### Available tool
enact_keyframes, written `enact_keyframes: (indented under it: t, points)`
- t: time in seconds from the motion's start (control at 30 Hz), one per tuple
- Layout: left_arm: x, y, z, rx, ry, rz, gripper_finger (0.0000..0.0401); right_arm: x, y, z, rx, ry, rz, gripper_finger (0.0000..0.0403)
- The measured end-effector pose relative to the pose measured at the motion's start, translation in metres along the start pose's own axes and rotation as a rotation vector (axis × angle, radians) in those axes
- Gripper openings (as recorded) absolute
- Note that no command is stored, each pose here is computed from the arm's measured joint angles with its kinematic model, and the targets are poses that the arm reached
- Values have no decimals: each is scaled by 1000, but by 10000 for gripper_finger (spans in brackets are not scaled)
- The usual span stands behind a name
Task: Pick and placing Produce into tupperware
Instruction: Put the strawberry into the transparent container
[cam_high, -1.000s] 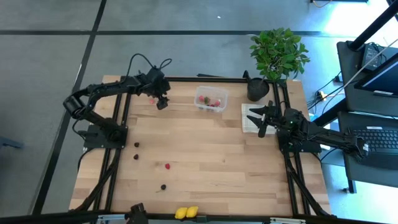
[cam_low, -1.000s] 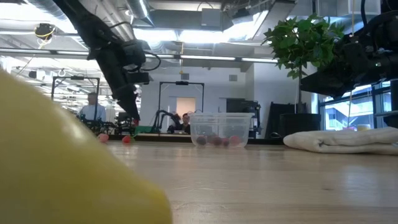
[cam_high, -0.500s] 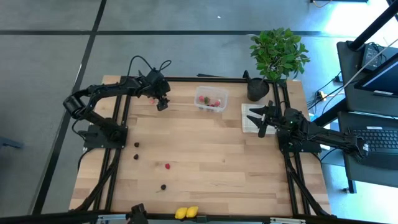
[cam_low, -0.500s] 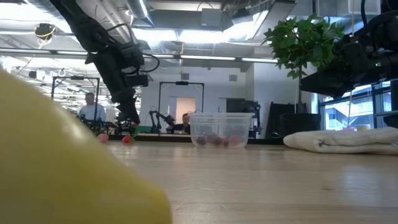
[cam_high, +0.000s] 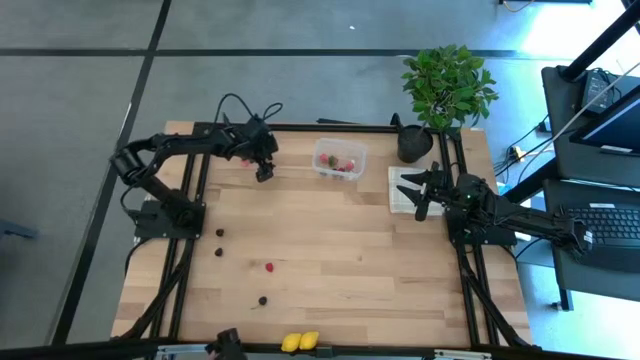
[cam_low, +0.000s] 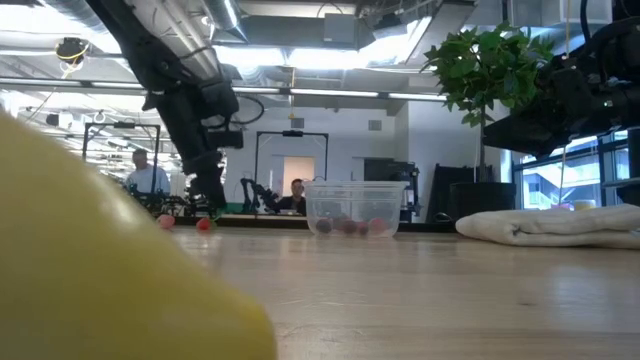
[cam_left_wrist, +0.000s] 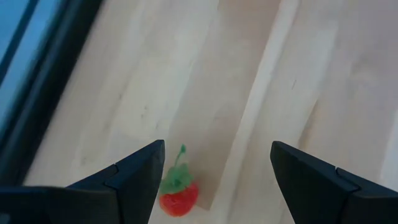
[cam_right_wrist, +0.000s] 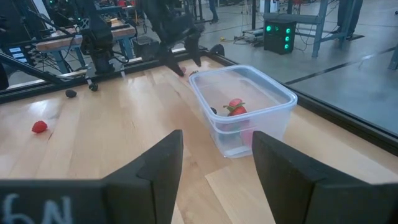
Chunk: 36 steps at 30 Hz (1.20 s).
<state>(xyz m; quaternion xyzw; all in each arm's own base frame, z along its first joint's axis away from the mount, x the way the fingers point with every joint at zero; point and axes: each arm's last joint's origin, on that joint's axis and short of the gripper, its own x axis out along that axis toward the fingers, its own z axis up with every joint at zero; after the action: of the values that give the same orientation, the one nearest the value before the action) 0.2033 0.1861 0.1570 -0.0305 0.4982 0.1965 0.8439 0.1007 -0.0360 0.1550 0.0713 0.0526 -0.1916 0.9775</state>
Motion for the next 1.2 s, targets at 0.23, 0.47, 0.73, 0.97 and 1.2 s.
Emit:
enact_keyframes:
  t: [0.23, 0.47, 0.73, 0.97, 1.2]
  points:
    - [11, 3, -4, 13, 50, 57, 286, 0, 0, 0, 0, 0, 0, 195]
    - [11, 7, -6, -7, 65, 79, 286, 0, 0, 0, -4, 0, 0, 195]
    - [11, 7, -5, -10, 61, 79, 286, 0, 0, 0, -4, 0, 0, 195]
    - [11, 7, -5, -15, 60, 79, 284, 0, 0, 0, -4, 0, 0, 195]
    - [11, 6, -5, -33, 54, 72, 249, 0, 0, 0, -4, 0, 0, 195]
